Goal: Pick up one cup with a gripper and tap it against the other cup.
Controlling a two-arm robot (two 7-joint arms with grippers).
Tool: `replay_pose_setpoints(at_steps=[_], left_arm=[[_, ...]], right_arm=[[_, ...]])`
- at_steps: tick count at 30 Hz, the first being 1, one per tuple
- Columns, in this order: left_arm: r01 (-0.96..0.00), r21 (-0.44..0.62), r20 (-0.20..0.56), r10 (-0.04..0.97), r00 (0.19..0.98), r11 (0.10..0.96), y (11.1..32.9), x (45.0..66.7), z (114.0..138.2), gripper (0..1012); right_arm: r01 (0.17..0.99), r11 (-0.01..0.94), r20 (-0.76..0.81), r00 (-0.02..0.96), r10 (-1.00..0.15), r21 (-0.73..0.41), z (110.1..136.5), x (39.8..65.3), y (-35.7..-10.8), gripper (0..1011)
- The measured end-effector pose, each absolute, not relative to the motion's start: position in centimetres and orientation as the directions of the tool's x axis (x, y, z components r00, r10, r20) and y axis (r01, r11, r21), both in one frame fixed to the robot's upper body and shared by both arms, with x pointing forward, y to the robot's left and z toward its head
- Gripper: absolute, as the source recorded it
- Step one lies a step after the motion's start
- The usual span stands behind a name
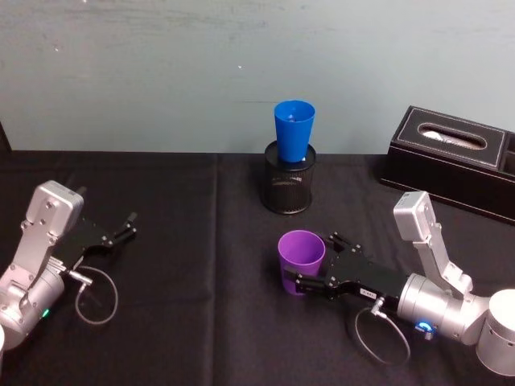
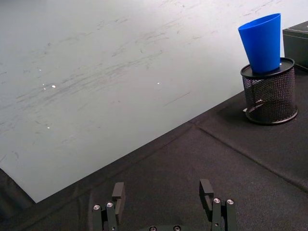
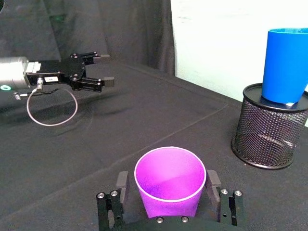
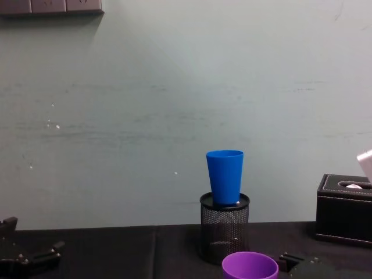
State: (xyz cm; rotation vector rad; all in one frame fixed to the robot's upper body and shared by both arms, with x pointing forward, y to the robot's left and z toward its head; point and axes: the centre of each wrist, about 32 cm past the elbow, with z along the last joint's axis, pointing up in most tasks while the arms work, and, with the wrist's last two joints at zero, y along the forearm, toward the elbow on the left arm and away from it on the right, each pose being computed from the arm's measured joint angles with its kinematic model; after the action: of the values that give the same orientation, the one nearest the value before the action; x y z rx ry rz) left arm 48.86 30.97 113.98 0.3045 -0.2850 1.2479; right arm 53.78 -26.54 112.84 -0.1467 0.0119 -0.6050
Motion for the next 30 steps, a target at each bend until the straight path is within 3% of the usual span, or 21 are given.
replay_pose_setpoints(at_steps=[4,8,12,30], left_arm=[[-0.955,0.070,0.374,0.880,0.292,0.287,30.97,48.86,113.98,1011],[-0.955,0.070,0.374,0.880,0.292,0.287,30.97,48.86,113.98,1011],[-0.955,0.070,0.374,0.880,0.292,0.287,30.97,48.86,113.98,1011],[-0.955,0.070,0.374,0.880,0.292,0.287,30.97,48.86,113.98,1011]], right_arm=[[0.567,0.812,0.033,0.822,-0.569,-0.141,112.84,53.77,-26.54,965],[0.568,0.811,0.034,0.822,-0.569,-0.141,112.85,53.77,-26.55,840],[0.568,0.811,0.035,0.822,-0.569,-0.141,112.86,53.77,-26.55,790],[0.569,0.810,0.036,0.821,-0.570,-0.141,112.86,53.77,-26.55,731]])
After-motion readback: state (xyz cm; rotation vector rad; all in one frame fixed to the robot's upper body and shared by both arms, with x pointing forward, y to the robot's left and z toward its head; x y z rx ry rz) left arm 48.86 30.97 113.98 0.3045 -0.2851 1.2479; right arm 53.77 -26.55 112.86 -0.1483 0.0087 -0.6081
